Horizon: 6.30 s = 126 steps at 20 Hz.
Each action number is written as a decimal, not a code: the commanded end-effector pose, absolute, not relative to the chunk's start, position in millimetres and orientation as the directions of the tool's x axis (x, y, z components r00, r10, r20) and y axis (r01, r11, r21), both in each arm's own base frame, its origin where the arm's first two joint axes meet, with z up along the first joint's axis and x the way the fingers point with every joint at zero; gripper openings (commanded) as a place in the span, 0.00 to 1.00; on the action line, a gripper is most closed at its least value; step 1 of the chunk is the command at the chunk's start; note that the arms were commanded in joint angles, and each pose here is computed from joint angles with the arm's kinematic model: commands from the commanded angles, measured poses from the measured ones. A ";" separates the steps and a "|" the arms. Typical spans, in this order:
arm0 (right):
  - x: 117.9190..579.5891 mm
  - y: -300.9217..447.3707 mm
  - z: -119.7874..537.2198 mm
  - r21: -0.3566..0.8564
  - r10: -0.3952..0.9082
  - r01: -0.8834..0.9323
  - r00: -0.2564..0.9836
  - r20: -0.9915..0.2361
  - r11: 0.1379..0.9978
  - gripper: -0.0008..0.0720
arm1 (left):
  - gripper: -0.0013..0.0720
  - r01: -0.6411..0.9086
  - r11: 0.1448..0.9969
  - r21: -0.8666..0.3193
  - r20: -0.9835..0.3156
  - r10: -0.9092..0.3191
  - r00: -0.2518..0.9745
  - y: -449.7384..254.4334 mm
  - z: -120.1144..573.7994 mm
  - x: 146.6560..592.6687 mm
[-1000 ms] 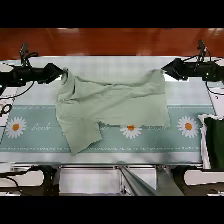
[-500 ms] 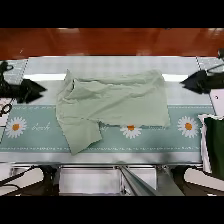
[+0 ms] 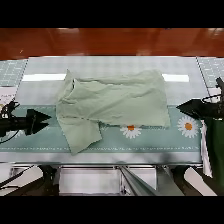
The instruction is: Fold the shirts.
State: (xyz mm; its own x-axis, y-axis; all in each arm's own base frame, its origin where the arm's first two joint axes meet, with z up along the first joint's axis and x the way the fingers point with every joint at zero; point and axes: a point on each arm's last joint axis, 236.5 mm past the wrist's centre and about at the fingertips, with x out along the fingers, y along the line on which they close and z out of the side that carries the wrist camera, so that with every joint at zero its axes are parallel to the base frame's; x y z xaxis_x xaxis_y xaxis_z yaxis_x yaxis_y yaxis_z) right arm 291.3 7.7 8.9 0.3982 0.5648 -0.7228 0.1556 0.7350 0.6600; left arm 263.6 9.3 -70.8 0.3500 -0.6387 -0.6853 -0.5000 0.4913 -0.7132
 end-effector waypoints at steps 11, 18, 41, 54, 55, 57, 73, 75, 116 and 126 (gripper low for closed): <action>289.4 7.0 6.9 0.661 0.551 0.189 0.414 -0.724 0.726 0.58 | 0.70 -0.435 0.594 -0.676 -0.722 -0.653 0.230 -22.5 -104.0 298.2; 287.6 2.7 3.0 0.646 0.533 0.219 0.407 -0.742 0.731 0.58 | 0.04 -0.434 0.612 -0.661 -0.723 -0.675 0.148 -50.3 -107.2 302.5; 322.3 54.9 -104.1 0.618 0.582 0.432 0.229 -0.780 0.657 0.18 | 0.04 -0.392 0.620 -0.680 -0.706 -0.698 0.121 -54.0 -97.6 300.3; 401.3 40.5 301.3 0.397 0.421 -0.244 0.785 -0.455 0.885 0.05 | 0.04 0.328 0.668 -0.668 -0.278 -0.633 0.723 -60.6 265.8 385.1; 387.8 37.0 343.9 0.326 0.376 -0.254 0.838 -0.396 0.910 0.05 | 0.04 0.368 0.704 -0.607 -0.209 -0.589 0.781 -56.0 312.1 378.0; 352.0 31.6 410.7 0.201 0.292 -0.240 0.911 -0.292 0.950 0.05 | 0.04 0.433 0.772 -0.465 -0.085 -0.526 0.846 -54.0 393.1 346.2; 148.4 20.5 476.9 -0.027 -0.013 0.009 0.992 -0.125 1.000 0.05 | 0.04 0.084 0.994 -0.063 0.157 -0.074 0.985 -48.9 497.4 111.1; 158.9 18.4 463.1 -0.011 -0.008 0.006 0.985 -0.170 1.000 0.05 | 0.04 0.060 0.996 -0.072 0.097 -0.053 0.994 -42.9 483.8 119.5; 453.5 34.7 -42.8 0.477 0.474 0.006 0.091 -0.876 0.879 0.05 | 0.04 -0.097 0.859 -0.502 -0.864 -0.494 0.098 -19.6 -46.2 415.5; 435.0 38.5 -68.3 0.488 0.488 0.074 0.018 -0.873 0.870 0.06 | 0.04 -0.145 0.842 -0.519 -0.848 -0.529 -0.033 -30.1 -70.1 376.1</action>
